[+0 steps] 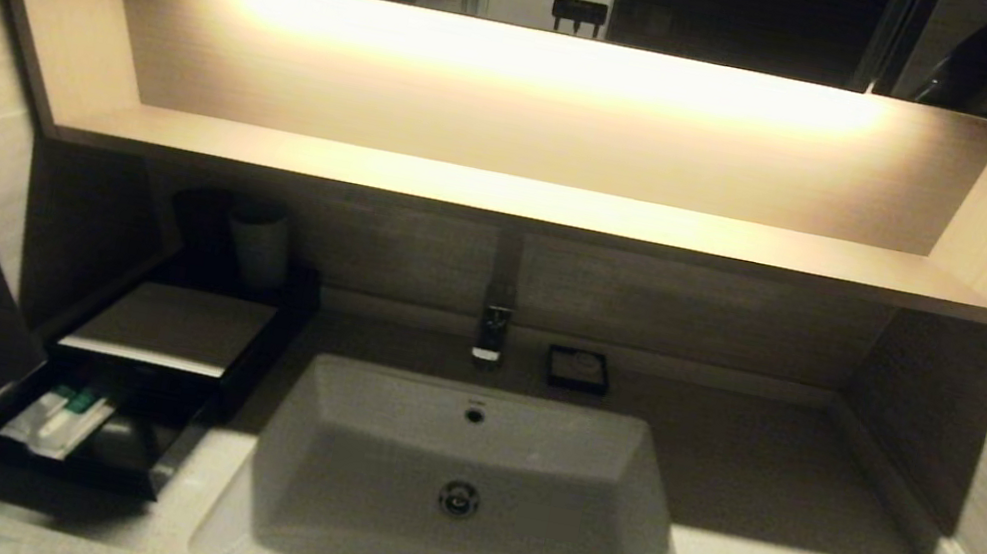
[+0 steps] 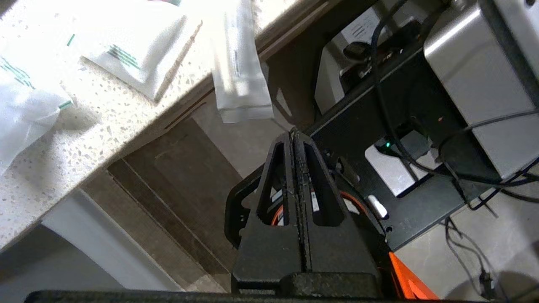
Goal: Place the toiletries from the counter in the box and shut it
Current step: Pick up the bathroom toiletry
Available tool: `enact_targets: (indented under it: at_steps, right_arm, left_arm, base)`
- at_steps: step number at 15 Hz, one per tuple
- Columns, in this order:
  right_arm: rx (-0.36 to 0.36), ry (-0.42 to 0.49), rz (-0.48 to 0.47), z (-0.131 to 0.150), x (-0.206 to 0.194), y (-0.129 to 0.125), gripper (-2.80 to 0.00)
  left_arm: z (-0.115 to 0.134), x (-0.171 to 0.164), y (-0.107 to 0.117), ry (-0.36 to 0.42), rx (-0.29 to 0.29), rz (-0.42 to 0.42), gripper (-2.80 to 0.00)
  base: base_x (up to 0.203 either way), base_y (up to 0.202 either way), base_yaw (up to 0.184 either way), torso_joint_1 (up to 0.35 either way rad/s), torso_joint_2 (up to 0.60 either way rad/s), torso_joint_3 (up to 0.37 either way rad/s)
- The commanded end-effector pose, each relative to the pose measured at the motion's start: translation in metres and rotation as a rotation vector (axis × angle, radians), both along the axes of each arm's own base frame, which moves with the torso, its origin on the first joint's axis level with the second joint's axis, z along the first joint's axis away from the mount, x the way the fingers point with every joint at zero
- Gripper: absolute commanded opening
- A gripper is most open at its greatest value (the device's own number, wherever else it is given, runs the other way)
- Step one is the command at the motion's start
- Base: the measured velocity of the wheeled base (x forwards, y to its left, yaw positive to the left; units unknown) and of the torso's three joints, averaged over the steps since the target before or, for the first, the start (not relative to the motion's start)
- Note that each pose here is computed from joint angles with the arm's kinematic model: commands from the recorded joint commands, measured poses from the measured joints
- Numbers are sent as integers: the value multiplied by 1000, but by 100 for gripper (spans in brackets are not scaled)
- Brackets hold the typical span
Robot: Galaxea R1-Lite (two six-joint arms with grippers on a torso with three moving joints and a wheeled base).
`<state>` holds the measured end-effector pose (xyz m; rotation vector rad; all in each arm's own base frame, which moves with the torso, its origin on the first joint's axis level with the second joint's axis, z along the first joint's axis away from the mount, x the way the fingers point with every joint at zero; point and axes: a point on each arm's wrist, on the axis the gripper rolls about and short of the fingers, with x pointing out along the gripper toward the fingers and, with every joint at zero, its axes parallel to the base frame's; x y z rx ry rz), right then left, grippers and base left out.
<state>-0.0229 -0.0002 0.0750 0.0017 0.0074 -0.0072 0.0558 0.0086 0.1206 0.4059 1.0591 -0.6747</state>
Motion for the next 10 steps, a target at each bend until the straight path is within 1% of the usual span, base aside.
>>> enact_targets:
  at_steps: [1, 4, 10]
  right_arm:
    - [0, 0, 0, 0, 0, 0, -280]
    - [0, 0, 0, 0, 0, 0, -280]
    - [0, -1, 0, 0, 0, 0, -280]
  left_arm:
    - [-3, -5, -1, 2, 15, -8, -280]
    - [-13, -16, -5, 27, 18, -18, -280]
    - [-14, -12, -5, 51, 14, -66, -280]
  base:
    - [0, 0, 0, 0, 0, 0]
    - [0, 0, 0, 0, 0, 0]
    - [0, 0, 0, 0, 0, 0]
